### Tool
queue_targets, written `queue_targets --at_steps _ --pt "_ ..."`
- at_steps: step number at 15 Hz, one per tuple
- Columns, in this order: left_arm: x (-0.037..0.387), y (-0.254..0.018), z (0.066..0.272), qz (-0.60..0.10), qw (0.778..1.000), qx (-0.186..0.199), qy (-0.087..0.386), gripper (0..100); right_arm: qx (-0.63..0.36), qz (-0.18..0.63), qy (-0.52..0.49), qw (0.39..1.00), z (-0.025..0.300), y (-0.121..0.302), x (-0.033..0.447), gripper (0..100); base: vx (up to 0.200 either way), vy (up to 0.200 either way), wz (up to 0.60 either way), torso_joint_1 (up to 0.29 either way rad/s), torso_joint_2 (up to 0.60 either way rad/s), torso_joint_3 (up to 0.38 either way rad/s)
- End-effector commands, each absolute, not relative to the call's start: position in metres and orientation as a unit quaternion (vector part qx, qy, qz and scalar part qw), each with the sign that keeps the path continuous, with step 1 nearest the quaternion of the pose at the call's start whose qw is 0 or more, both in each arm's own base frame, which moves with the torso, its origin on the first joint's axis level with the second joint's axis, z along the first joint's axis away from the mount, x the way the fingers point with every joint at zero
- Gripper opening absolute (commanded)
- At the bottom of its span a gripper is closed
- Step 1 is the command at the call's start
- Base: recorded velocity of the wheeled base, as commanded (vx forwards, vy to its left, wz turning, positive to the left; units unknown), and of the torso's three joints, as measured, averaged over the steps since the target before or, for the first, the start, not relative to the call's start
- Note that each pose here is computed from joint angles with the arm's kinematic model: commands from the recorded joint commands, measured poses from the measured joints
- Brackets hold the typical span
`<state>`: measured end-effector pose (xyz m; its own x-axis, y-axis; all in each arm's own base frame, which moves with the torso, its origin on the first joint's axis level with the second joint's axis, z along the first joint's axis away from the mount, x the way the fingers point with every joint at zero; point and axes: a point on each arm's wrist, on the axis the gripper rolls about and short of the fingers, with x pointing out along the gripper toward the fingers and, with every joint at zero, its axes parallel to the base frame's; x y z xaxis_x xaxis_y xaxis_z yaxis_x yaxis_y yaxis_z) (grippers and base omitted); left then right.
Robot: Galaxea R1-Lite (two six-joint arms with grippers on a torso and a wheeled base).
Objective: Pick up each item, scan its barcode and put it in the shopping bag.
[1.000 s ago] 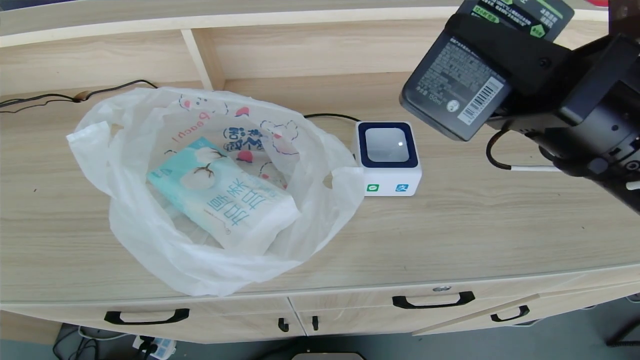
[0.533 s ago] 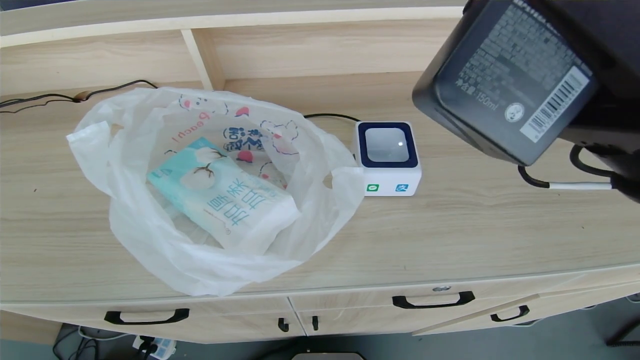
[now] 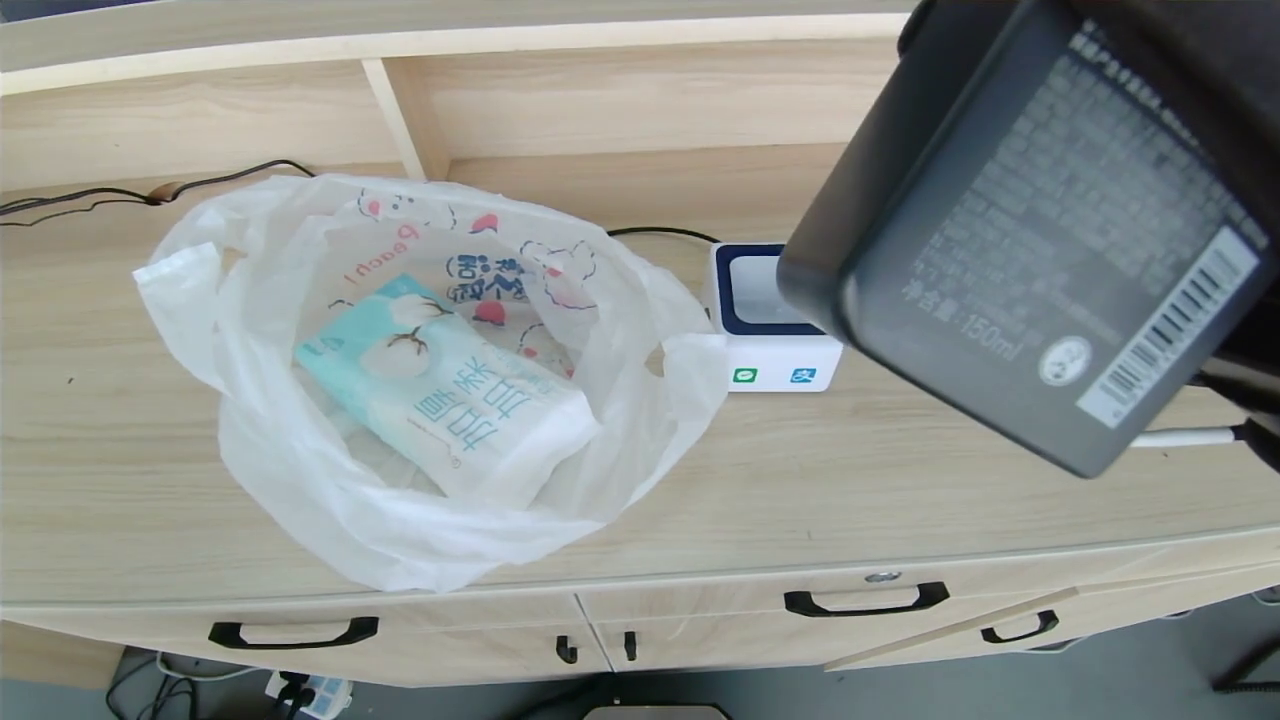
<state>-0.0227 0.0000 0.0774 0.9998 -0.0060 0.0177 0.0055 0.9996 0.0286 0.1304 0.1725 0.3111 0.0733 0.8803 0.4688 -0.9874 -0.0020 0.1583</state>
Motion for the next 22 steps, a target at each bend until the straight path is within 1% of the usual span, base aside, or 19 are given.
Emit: queue_targets --at_steps 1,2,3,4,6,7,9,10,12,14,16,18,20,22 --pt "-0.023 0.000 0.078 -0.003 1.000 0.015 -0.009 100 0.227 0.669 -0.113 0.698 0.309 0.175 0.132 0 0.000 0.000 0.00 0.000 0.00 0.000" --pt "-0.023 0.000 0.078 -0.003 1.000 0.015 -0.009 100 0.220 0.664 -0.114 0.706 0.306 0.178 0.136 0 0.000 0.000 0.00 0.000 0.00 0.000" --pt "-0.023 0.000 0.077 -0.003 1.000 0.014 -0.008 100 0.192 0.633 -0.135 0.737 0.303 0.182 0.155 0 0.000 0.000 0.00 0.000 0.00 0.000" --pt "-0.023 0.000 0.077 -0.003 1.000 0.014 -0.008 100 0.155 0.603 -0.176 0.763 0.307 0.184 0.174 0 0.000 0.000 0.00 0.000 0.00 0.000" --pt "-0.023 0.000 0.077 -0.003 1.000 0.014 -0.008 100 0.113 0.542 -0.233 0.799 0.319 0.184 0.208 0 0.000 0.000 0.00 0.000 0.00 0.000" --pt "-0.023 0.000 0.078 -0.003 1.000 0.015 -0.009 100 0.058 0.489 -0.269 0.828 0.319 0.178 0.237 0 0.000 0.000 0.00 0.000 0.00 0.000" --pt "-0.023 0.000 0.077 -0.003 1.000 0.014 -0.008 100 -0.041 0.404 -0.317 0.857 0.317 0.161 0.263 0 0.000 0.000 0.00 0.000 0.00 0.000" --pt "-0.023 0.000 0.078 -0.003 1.000 0.014 -0.009 100 -0.068 0.386 -0.319 0.863 0.312 0.159 0.265 0 0.000 0.000 0.00 0.000 0.00 0.000" --pt "-0.023 0.000 0.077 -0.003 1.000 0.015 -0.008 100 -0.157 0.363 -0.340 0.853 0.301 0.164 0.272 0 0.000 0.000 0.00 0.000 0.00 0.000" --pt "-0.023 0.000 0.078 -0.003 1.000 0.014 -0.009 100 -0.204 0.353 -0.352 0.843 0.295 0.167 0.271 0 0.000 0.000 0.00 0.000 0.00 0.000" --pt "-0.023 0.000 0.077 -0.003 1.000 0.015 -0.008 100 -0.248 0.371 -0.365 0.817 0.284 0.170 0.275 0 0.000 0.000 0.00 0.000 0.00 0.000" --pt "-0.023 0.000 0.077 -0.003 1.000 0.014 -0.008 100 -0.295 0.369 -0.367 0.801 0.267 0.172 0.280 0 0.000 0.000 0.00 0.000 0.00 0.000" --pt "-0.023 0.000 0.077 -0.002 1.000 0.014 -0.008 100 -0.324 0.354 -0.392 0.785 0.266 0.174 0.284 0 0.000 0.000 0.00 0.000 0.00 0.000" --pt "-0.023 0.000 0.078 -0.003 1.000 0.014 -0.009 100 -0.364 0.376 -0.427 0.737 0.251 0.180 0.300 0 0.000 0.000 0.00 0.000 0.00 0.000"
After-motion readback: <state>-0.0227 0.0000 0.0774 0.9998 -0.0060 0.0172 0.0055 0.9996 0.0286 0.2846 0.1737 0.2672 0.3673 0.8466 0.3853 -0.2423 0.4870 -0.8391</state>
